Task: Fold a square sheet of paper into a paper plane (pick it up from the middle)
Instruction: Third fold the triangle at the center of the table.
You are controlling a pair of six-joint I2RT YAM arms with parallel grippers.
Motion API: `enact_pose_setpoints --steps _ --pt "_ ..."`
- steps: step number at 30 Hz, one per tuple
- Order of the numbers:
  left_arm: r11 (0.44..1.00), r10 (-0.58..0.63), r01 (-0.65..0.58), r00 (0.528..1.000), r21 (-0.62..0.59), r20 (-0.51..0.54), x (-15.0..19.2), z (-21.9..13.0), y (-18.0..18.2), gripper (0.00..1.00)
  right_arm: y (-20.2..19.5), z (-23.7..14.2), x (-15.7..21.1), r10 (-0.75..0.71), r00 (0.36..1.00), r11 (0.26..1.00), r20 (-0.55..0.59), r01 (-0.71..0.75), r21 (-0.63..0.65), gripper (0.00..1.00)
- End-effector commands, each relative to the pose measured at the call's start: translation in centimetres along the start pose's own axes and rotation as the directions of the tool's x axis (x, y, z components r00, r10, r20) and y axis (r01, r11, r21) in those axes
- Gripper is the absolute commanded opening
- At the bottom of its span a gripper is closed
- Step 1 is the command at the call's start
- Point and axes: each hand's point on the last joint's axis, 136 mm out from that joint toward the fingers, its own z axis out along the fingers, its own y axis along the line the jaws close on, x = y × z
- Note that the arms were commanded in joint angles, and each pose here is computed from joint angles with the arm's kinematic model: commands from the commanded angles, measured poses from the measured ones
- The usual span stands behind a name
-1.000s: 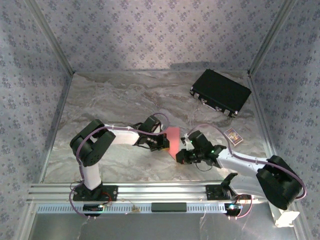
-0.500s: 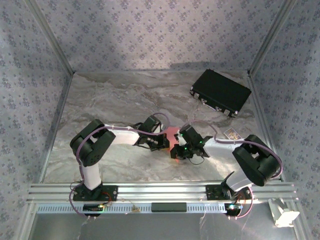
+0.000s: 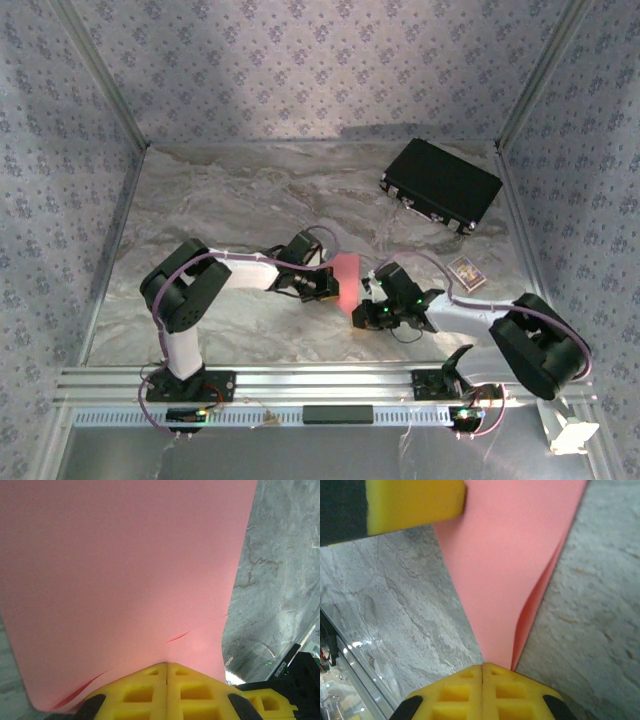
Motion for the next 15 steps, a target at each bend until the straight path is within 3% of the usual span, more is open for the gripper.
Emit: enact_pose_setpoints --steps 1,9,15 --pt "0.988 -0.067 0.063 0.997 -0.142 -0.023 1.2 0.8 4.8 0.0 -2.1 -0.4 2.4 0.082 0.995 0.995 -0.052 -0.079 0.067 0.0" --pt "0.989 -0.061 0.058 0.998 -0.133 -0.016 1.0 0.6 4.3 0.0 2.2 -2.6 -1.9 0.015 0.999 1.0 0.048 -0.015 0.006 0.0" --pt "0.989 -0.062 0.059 0.998 -0.133 -0.014 1.0 0.6 4.3 0.0 2.8 -0.8 -4.4 0.028 0.999 1.0 0.044 -0.028 0.001 0.0"
